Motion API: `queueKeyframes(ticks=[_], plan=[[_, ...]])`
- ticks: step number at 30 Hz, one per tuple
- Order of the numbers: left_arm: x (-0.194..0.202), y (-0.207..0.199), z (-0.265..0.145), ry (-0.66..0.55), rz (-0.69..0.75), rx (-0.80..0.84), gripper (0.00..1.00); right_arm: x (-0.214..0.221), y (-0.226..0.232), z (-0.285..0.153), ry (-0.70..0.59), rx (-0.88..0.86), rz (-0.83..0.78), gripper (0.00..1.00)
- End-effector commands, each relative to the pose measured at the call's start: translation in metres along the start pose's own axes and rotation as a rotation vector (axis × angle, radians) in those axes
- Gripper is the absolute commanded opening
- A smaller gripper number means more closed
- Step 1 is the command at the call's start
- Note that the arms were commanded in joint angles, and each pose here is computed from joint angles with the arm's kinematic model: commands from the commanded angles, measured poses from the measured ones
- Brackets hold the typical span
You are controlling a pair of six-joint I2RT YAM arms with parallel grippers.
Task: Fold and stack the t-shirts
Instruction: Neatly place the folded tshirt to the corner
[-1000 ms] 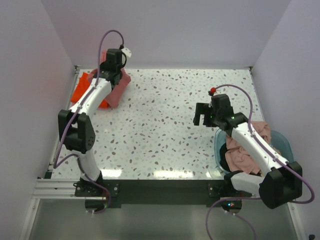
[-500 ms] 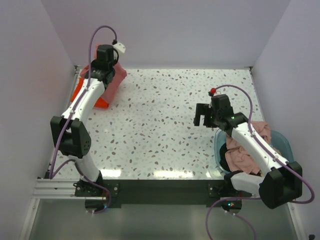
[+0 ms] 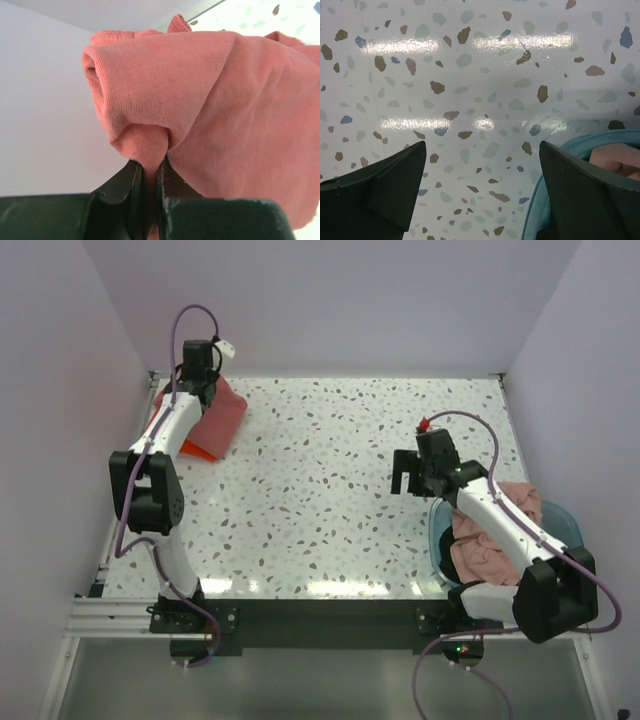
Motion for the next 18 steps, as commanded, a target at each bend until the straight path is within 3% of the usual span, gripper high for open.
queueKeyframes(ticks=[1, 9, 10, 11, 12, 18], plan=[[-0.009, 0.028, 0.013, -0.057, -0.062, -0.068, 0.0, -0.017, 0.0, -0.003, -0.039, 0.043, 0.001, 0.99], [0.03, 0.046, 0.056, 0.046, -0.115, -0.085, 0.0, -0.02, -0.003, 0.001, -0.013, 0.104, -0.002, 0.99], [0.028, 0.05, 0.059, 0.038, -0.13, -0.084, 0.09, -0.024, -0.002, 0.0, -0.021, 0.107, -0.003, 0.99], [0.031, 0.045, 0.06, 0.044, -0.152, -0.05, 0.34, -0.024, -0.002, 0.001, -0.014, 0.115, -0.005, 0.99], [0.031, 0.05, 0.063, 0.04, -0.166, -0.045, 0.99, -0.024, -0.001, 0.001, -0.009, 0.114, -0.007, 0.99], [0.019, 0.075, 0.04, -0.011, -0.285, -0.09, 1.0, -0.034, 0.001, -0.006, -0.025, 0.123, -0.003, 0.99]])
Point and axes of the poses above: each gripper's point midway between its finger pads, its own z axis out along the fingers, its own y axis along the line the jaws close on, x = y × z, the point moved 2 cm from there along -z, back along the fingers, and after that the axes turned 15 degrees about z, right-handed, at the moved point
